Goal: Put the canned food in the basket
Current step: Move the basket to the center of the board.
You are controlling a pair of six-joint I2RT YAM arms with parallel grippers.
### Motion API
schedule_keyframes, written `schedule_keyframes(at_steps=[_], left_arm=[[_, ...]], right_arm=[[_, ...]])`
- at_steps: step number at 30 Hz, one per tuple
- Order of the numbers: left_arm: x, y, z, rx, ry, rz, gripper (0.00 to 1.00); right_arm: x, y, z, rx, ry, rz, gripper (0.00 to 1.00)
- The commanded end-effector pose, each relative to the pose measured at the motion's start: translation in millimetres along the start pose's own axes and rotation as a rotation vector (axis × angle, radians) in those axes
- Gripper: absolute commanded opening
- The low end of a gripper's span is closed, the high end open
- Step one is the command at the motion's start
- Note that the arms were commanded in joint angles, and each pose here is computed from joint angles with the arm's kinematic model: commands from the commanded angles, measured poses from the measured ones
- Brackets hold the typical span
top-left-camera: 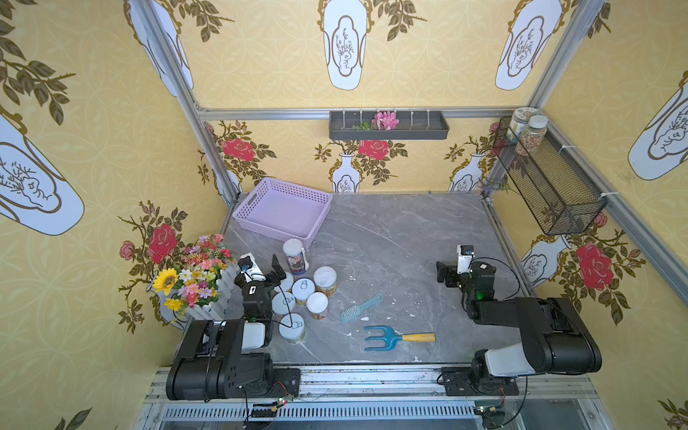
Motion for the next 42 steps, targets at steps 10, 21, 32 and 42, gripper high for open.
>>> schedule_keyframes(at_steps=[10, 21, 32, 42], left_arm=[[-1.2, -0.3, -0.2, 0.002, -0.011, 0.006, 1.00], [-6.7, 3.3, -3.0, -0.012, -0.038, 0.011, 1.00], [-27.2, 25.8, -21.8, -0.078, 0.023, 0.032, 1.00], [-39.1, 59.6, -27.1, -0.018, 0.126, -0.213, 1.00]], right_arm=[[-3.6, 11.3, -0.8, -0.057, -0.019, -0.004, 0.97], [-1.2, 16.7, -3.7, -0.075, 0.008, -0.009, 0.97], [-0.3, 42.0, -39.5, -0.105, 0.011, 0.013, 0.97], [11.5, 79.3, -58.3, -0.071, 0.165, 0.119, 0.97]])
Point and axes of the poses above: each gripper's point midway between its finger pads, its own z axis out along the fingers, its own x axis along the line the jaws close on, y = z × x, the point moved 5 cm from there along -z, back along the fingers, and after that the axes turned 14 degrees about -z, right-handed, at the moved point
